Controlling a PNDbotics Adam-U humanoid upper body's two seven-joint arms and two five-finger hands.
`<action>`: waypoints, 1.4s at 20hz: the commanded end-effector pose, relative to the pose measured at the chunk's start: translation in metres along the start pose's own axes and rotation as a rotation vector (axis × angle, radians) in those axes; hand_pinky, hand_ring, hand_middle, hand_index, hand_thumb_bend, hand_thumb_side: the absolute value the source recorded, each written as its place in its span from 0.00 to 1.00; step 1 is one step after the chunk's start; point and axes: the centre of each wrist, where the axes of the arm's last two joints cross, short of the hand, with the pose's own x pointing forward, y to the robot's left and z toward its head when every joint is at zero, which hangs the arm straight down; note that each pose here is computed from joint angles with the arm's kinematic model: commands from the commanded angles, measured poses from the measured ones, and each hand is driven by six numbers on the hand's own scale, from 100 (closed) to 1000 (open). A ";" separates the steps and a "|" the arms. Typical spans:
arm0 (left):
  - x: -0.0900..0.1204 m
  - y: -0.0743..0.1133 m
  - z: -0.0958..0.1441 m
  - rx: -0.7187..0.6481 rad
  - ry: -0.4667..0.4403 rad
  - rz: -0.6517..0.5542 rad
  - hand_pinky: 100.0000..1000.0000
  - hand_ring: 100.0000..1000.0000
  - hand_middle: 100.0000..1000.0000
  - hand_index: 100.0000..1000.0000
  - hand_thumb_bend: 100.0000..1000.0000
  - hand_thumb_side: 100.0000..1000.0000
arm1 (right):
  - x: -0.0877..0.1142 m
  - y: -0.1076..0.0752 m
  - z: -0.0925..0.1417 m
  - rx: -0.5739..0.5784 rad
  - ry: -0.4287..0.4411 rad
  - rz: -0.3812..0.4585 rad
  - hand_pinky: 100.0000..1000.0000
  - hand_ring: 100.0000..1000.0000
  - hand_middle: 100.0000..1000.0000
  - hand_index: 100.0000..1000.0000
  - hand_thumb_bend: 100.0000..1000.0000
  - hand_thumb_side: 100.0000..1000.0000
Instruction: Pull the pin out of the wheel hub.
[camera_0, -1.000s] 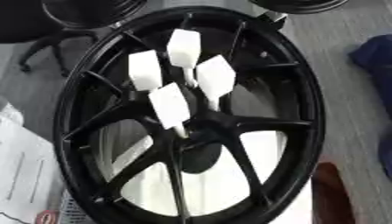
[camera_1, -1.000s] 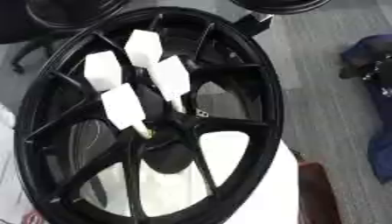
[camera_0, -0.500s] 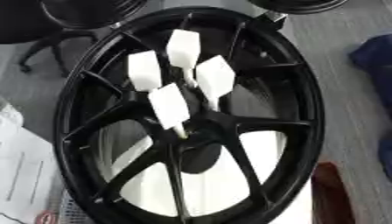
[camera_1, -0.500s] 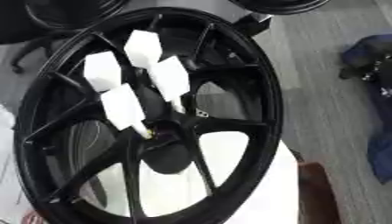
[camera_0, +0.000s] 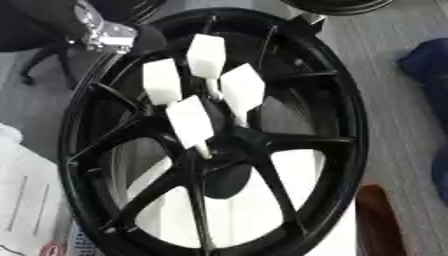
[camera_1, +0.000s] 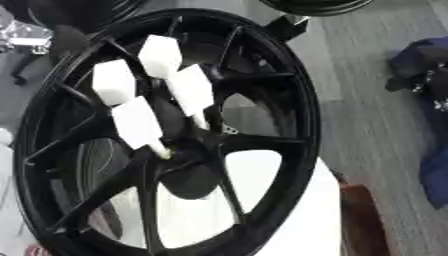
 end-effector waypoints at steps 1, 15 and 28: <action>0.011 0.007 0.007 -0.001 0.033 -0.022 0.81 0.80 0.71 0.84 0.41 0.58 | 0.010 -0.003 -0.004 0.025 -0.024 0.030 0.77 0.60 0.58 0.78 0.00 0.51; 0.008 -0.006 -0.009 -0.152 0.094 -0.016 0.82 0.80 0.73 0.84 0.44 0.49 | 0.010 -0.002 -0.006 0.035 -0.027 0.023 0.77 0.60 0.58 0.78 0.00 0.51; -0.013 -0.014 -0.014 -0.182 0.177 -0.009 0.80 0.79 0.71 0.82 0.35 0.38 | 0.010 -0.001 -0.006 0.043 -0.029 0.022 0.77 0.60 0.58 0.78 0.00 0.52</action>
